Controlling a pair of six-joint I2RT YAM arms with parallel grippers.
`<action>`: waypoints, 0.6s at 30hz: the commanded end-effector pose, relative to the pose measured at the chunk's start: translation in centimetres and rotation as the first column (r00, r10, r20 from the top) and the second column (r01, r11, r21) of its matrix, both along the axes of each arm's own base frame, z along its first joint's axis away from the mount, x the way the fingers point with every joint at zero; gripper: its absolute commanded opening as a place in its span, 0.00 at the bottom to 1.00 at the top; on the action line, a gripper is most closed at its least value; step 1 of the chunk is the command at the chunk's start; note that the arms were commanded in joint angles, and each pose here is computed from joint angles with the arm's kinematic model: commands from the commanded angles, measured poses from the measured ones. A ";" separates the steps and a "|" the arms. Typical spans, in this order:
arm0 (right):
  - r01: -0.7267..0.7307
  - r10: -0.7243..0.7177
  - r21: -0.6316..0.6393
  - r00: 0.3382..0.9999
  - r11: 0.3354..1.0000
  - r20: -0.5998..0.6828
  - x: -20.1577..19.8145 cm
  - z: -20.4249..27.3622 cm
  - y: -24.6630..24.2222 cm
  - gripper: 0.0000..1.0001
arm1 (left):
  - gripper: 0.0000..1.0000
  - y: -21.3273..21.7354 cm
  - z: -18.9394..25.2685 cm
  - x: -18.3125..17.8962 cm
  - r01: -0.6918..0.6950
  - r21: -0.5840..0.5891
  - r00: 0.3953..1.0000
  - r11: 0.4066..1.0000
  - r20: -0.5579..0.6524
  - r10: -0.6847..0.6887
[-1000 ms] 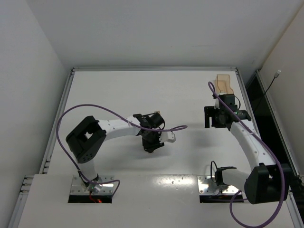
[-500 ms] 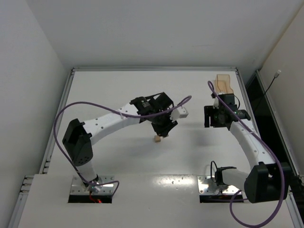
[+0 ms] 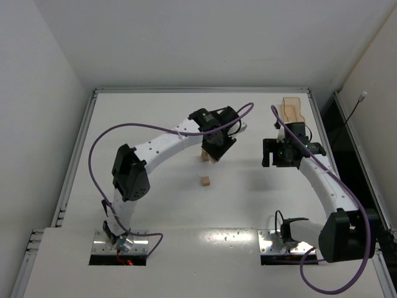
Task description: Build the wood block tower
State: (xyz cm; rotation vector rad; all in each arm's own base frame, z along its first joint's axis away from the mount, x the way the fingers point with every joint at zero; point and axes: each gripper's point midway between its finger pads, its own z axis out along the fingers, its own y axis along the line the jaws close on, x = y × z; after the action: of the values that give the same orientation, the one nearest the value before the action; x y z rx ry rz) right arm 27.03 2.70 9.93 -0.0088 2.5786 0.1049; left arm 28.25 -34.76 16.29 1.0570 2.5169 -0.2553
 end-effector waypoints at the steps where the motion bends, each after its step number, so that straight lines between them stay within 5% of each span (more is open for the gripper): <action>1: 0.006 -0.006 0.029 1.000 1.000 0.018 0.7 0.5 0.4 0.75 | 0.00 2.9 0.7 2.7 -0.134 0.024 0.990 0.991 0.034 0.133; 18: 0.000 -0.001 0.038 0.999 0.999 0.032 2.7 1.1 0.6 0.75 | 0.00 3.2 -0.4 6.6 -0.195 -0.010 0.981 0.981 -0.008 0.195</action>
State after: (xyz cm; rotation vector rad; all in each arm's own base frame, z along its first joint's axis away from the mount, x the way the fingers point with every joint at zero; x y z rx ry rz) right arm 27.77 3.02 9.17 -0.0085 2.6182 0.1236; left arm 34.18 -31.39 14.74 0.8400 2.6102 -0.1732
